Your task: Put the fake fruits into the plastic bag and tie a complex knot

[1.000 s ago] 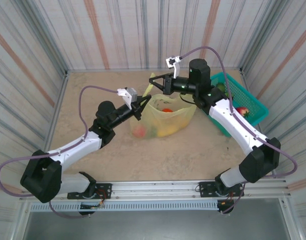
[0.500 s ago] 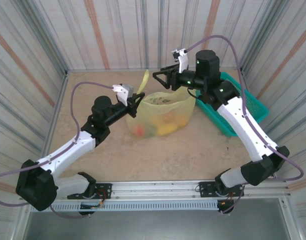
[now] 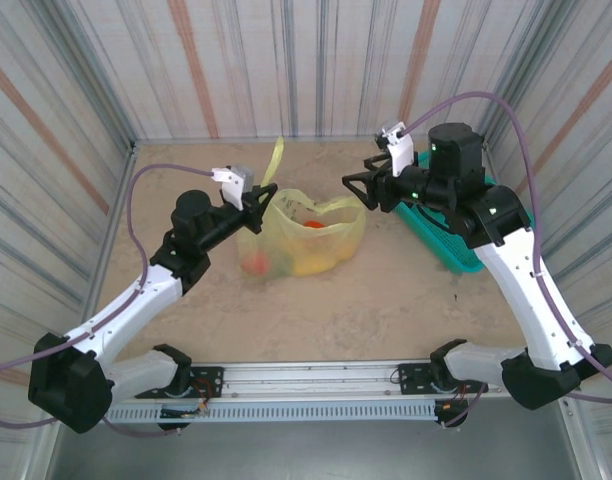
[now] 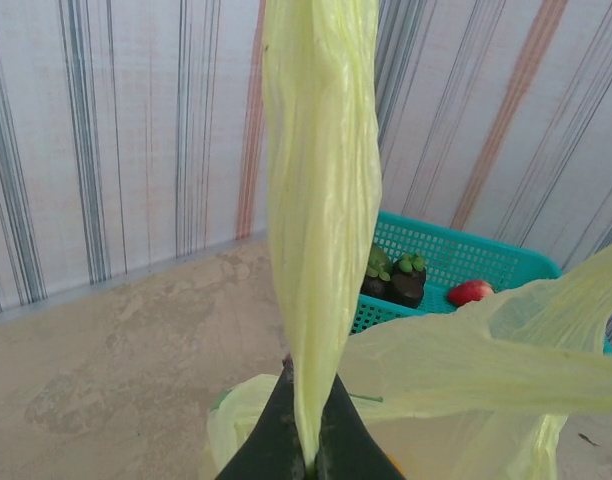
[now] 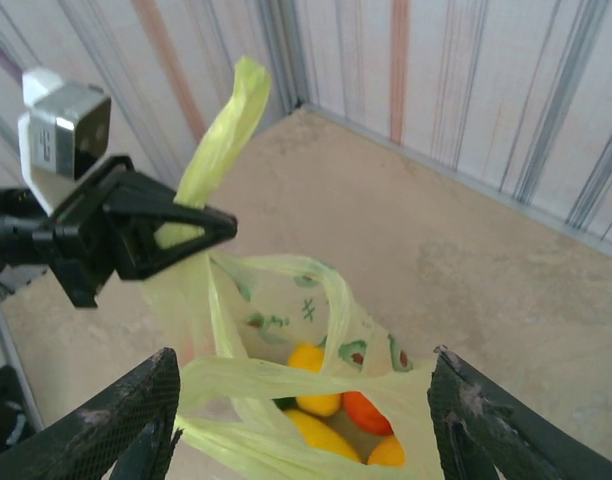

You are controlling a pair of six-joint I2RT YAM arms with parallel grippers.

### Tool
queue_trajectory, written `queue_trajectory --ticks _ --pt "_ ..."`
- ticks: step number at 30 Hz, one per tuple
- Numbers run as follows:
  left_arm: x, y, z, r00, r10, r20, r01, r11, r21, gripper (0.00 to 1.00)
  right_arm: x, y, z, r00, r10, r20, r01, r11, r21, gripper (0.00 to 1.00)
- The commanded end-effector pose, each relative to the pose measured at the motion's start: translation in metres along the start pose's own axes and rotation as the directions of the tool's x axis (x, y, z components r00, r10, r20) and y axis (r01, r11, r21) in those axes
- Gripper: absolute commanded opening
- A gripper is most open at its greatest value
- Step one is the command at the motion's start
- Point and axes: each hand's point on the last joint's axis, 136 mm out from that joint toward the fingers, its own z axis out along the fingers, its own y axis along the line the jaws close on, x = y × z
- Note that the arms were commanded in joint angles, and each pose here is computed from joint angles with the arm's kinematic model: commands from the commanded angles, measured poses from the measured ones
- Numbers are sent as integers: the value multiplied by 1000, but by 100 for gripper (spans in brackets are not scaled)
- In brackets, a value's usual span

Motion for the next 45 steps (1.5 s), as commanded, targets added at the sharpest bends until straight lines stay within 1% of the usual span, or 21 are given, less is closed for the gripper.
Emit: queue_trajectory --ticks 1,4,11,14,16,18,24,26,28,30,31,33,34,35,37,38,42,43,45 --pt "-3 -4 -6 1000 -7 3 7 1000 17 0 13 20 6 998 -49 -33 45 994 -101 71" --pt "-3 -5 -7 1000 -10 -2 10 1000 20 0 16 32 14 993 -107 -41 100 985 -141 73" --pt "-5 -6 -9 1000 -14 -5 14 1000 18 0 27 54 27 979 -196 -62 176 953 -245 76" --pt "-5 -6 -10 1000 -14 -5 14 1000 19 0 38 56 34 963 -251 -99 223 946 -236 79" --pt "-5 -6 -10 1000 -14 -5 14 1000 19 0 46 47 42 951 -275 -139 247 950 -191 78" --pt "-5 -7 -10 1000 -15 -3 15 1000 23 0 49 43 49 949 -284 -138 258 950 -178 76" --pt "-5 -6 -9 1000 -17 -5 17 1000 19 0 55 58 55 936 -325 -135 282 922 -264 75" --pt "-4 -6 -8 1000 -19 -7 19 1000 21 0 61 56 59 930 -333 -156 290 924 -248 74" --pt "-5 -7 -7 1000 -19 -5 19 999 32 0 64 49 63 928 -331 -172 292 931 -217 72" --pt "-5 -8 -7 1000 -22 -2 22 999 37 0 63 38 69 928 -323 -184 295 941 -164 67" --pt "-6 -8 -7 1000 -23 -1 23 999 37 0 59 33 70 932 -316 -177 296 946 -134 62" --pt "-7 -6 -7 1000 -21 0 21 999 29 0 45 23 70 942 -301 -150 294 953 -68 49" --pt "-7 -5 -8 1000 -19 1 19 1000 21 0 35 18 68 949 -289 -124 287 957 -34 41" --pt "-9 -3 -10 1000 -12 7 12 1000 9 0 26 13 64 956 -277 -100 278 960 4 28" --pt "-12 3 -14 1000 -2 16 2 1000 -8 0 7 0 55 969 -240 -56 245 965 96 7" --pt "-15 4 -18 1000 5 29 -4 1000 -5 0 -2 -6 48 979 -203 -31 206 970 133 0" --pt "-31 10 -31 995 36 92 -36 999 -6 0 -16 -29 29 997 -60 39 49 969 243 0" --pt "-34 10 -34 993 45 104 -44 999 -12 0 -16 -34 24 998 -35 52 19 962 273 0" --pt "-40 9 -35 990 57 129 -56 998 -10 0 -17 -46 16 994 61 92 -90 931 355 0"
